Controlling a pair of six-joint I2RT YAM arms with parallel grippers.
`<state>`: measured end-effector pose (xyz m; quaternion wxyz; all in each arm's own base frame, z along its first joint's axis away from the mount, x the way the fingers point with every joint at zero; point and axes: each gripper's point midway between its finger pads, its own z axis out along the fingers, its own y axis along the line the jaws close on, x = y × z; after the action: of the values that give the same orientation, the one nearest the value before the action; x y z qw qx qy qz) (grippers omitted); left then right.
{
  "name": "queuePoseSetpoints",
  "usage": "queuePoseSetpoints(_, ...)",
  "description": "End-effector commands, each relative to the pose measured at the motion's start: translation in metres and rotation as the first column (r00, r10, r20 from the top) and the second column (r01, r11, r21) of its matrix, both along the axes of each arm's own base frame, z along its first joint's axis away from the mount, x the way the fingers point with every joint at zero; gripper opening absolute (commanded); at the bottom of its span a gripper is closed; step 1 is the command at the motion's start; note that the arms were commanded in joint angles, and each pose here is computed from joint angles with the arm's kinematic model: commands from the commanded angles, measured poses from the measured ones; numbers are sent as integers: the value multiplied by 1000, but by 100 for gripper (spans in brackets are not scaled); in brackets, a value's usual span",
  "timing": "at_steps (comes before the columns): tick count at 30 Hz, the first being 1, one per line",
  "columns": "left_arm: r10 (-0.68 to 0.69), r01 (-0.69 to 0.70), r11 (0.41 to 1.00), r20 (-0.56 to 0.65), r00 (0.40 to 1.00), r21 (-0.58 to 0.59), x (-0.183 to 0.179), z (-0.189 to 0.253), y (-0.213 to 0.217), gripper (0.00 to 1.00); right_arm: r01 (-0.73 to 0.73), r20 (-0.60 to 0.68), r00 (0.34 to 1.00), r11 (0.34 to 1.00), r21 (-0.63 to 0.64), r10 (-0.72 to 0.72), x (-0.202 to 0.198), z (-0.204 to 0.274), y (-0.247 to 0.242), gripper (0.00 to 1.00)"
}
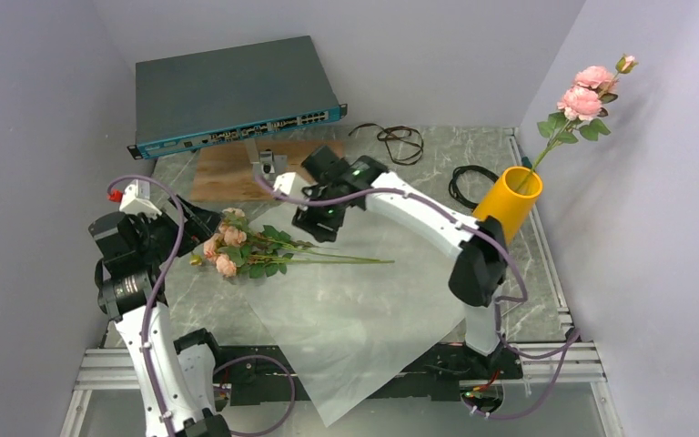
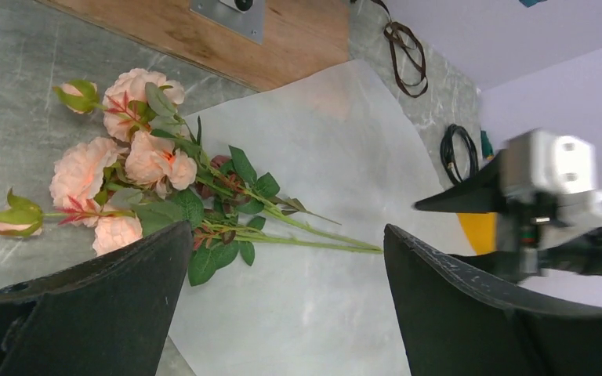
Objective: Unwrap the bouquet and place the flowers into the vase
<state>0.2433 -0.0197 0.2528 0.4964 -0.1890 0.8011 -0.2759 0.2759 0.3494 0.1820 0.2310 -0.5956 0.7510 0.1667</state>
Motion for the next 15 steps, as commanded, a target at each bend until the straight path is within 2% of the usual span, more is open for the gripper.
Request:
queuePoseSetpoints(1, 9, -9, 999, -9, 1000, -32, -13, 2, -2, 98, -67, 94, 993, 998, -19, 68, 17, -21, 43, 59)
queuePoseSetpoints(7, 55, -55, 998, 9, 998, -27, -10, 11, 9, 98, -73, 43, 996, 994, -86, 77, 34, -66, 82, 55)
queuePoseSetpoints(15, 81, -81, 996, 19, 996, -39, -4, 14, 17, 97, -74, 0, 997, 996, -40, 74, 28, -76, 105, 53)
